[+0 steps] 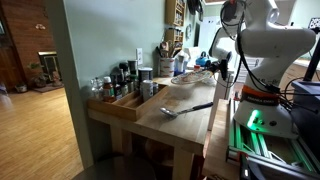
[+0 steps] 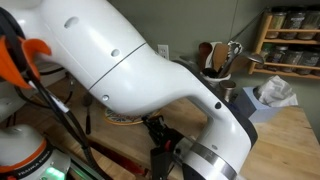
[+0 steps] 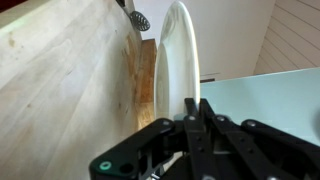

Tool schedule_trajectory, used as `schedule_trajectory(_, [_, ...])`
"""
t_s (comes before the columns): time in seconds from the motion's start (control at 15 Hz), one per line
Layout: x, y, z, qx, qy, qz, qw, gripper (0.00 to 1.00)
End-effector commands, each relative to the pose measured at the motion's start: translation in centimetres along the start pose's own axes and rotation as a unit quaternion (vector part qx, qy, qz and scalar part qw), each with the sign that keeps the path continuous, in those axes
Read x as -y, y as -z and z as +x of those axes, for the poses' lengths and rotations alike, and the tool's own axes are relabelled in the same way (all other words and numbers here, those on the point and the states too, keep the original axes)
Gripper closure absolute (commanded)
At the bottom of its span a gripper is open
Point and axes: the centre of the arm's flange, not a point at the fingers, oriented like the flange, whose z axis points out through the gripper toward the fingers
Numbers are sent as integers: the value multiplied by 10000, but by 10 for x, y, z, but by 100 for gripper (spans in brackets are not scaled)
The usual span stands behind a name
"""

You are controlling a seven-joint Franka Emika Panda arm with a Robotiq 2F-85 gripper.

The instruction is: Move the yellow tray backwards

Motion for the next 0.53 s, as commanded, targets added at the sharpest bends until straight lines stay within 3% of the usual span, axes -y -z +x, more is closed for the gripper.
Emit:
schedule_trajectory(0.0, [10,-19,-7,-226,-79,454,9987,98])
schedule_trajectory(0.47, [7,-27,-14,-1366,-98,1110,9843,98])
